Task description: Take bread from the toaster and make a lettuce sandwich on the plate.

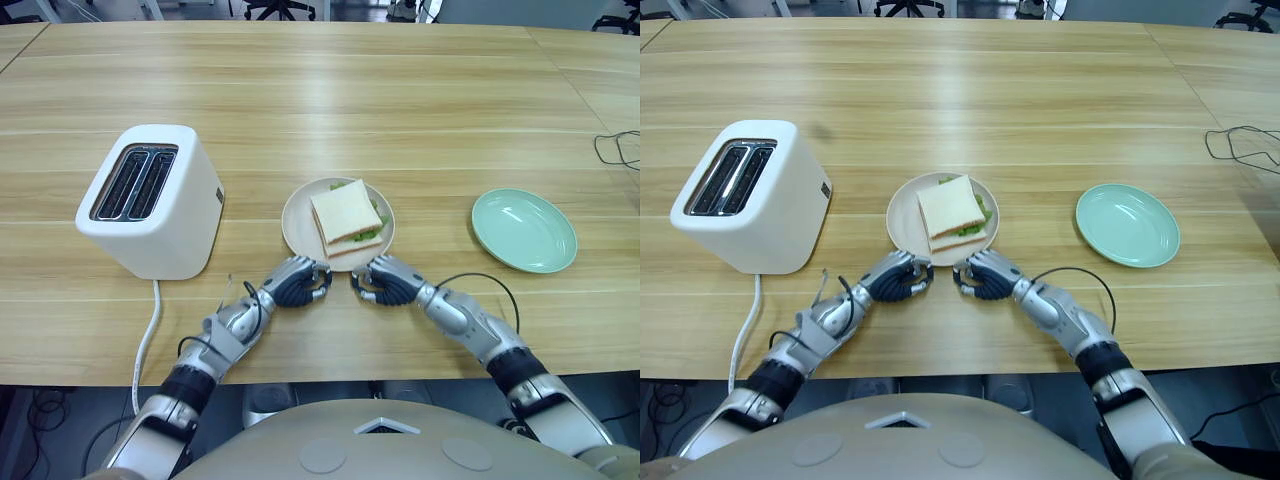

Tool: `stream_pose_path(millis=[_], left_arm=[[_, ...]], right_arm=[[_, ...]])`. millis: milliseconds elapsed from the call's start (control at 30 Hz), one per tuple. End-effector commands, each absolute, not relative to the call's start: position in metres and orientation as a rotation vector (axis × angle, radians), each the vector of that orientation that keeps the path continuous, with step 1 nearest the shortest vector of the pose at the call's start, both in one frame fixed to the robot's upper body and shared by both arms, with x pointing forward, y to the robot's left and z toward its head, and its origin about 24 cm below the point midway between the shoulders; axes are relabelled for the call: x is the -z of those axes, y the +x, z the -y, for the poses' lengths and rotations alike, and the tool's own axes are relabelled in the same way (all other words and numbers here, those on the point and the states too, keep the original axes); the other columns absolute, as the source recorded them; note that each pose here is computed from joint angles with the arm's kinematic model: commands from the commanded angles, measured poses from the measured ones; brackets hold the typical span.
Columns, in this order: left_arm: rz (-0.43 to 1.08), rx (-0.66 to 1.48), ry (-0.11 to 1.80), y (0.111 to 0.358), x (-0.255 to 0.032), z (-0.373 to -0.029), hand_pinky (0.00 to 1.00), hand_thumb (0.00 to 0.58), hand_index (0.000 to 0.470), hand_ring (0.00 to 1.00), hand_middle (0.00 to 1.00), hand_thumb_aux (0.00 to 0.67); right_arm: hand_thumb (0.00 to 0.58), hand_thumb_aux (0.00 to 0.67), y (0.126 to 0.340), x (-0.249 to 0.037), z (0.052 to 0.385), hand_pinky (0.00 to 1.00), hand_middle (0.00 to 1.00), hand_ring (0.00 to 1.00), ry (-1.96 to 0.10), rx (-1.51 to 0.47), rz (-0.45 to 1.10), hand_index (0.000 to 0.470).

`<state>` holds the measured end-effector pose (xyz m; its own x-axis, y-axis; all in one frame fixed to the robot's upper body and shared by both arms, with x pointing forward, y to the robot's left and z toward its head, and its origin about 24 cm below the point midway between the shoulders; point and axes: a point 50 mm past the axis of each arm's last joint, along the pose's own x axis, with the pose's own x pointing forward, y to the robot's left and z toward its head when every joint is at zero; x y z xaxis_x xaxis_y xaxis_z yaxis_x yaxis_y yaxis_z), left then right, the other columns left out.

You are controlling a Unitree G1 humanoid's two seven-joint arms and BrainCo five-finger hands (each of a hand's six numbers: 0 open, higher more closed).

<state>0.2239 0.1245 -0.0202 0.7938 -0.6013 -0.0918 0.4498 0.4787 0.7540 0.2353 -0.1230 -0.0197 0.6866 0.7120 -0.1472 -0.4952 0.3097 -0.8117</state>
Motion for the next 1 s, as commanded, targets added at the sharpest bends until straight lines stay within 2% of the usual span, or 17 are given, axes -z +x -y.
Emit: stream_pose_path(millis=[33,233,367,667,700,733,767,800,833,867,1000], left_arm=[[0.119,0.586,0.922,0.238,0.033,-0.128,1.0,0.58,0.46,1.0,1.0,0.67],[0.072,0.466,0.941,0.274,0.032,-0.118,1.0,0.58,0.46,1.0,1.0,0.67],[0.049,0.414,0.922,0.29,0.03,-0.112,1.0,0.58,0.46,1.0,1.0,0.67],[0.129,0.309,0.773,0.295,0.019,-0.107,1.0,0.58,0.46,1.0,1.0,0.67],[0.154,0.313,0.703,0.293,0.016,-0.105,0.87,0.58,0.46,0.87,0.87,0.67],[0.185,0.321,0.577,0.289,0.01,-0.104,0.0,0.547,0.35,0.0,0.0,0.51],[0.232,0.323,0.449,0.283,0.001,-0.103,0.0,0.452,0.244,0.0,0.0,0.355],[0.285,0.326,0.351,0.277,-0.008,-0.106,0.0,0.0,0.0,0.0,0.0,0.0],[0.348,0.332,0.292,0.269,-0.018,-0.11,0.0,0.0,0.0,0.0,0.0,0.0],[0.407,0.34,0.269,0.262,-0.028,-0.115,0.0,0.0,0.0,0.0,0.0,0.0],[0.556,0.259,0.19,0.249,-0.065,-0.137,0.0,0.0,0.0,0.0,0.0,0.0]], right_arm=[[0.58,0.67,0.243,0.039,0.122,1.0,1.0,1.0,-1.007,-0.786,0.134,0.46],[0.58,0.67,0.274,0.041,0.107,1.0,1.0,1.0,-0.997,-0.651,0.047,0.46],[0.58,0.67,0.29,0.041,0.102,1.0,1.0,1.0,-1.001,-0.583,-0.001,0.46],[0.58,0.67,0.297,0.035,0.099,1.0,1.0,1.0,-0.955,-0.491,0.03,0.46],[0.58,0.67,0.296,0.032,0.099,1.0,1.0,1.0,-0.937,-0.481,0.064,0.46],[0.58,0.67,0.294,0.027,0.098,1.0,1.0,1.0,-0.89,-0.475,0.119,0.46],[0.564,0.56,0.291,0.02,0.097,0.83,0.83,0.83,-0.827,-0.478,0.18,0.384],[0.413,0.31,0.285,0.013,0.096,0.33,0.33,0.33,-0.76,-0.49,0.24,0.213],[0.112,0.068,0.278,0.004,0.097,0.06,0.06,0.06,-0.694,-0.508,0.306,0.047],[0.0,0.0,0.272,-0.006,0.1,0.0,0.0,0.0,-0.651,-0.516,0.362,0.0],[0.0,0.0,0.264,-0.045,0.122,0.0,0.0,0.0,-0.53,-0.395,0.504,0.0]])
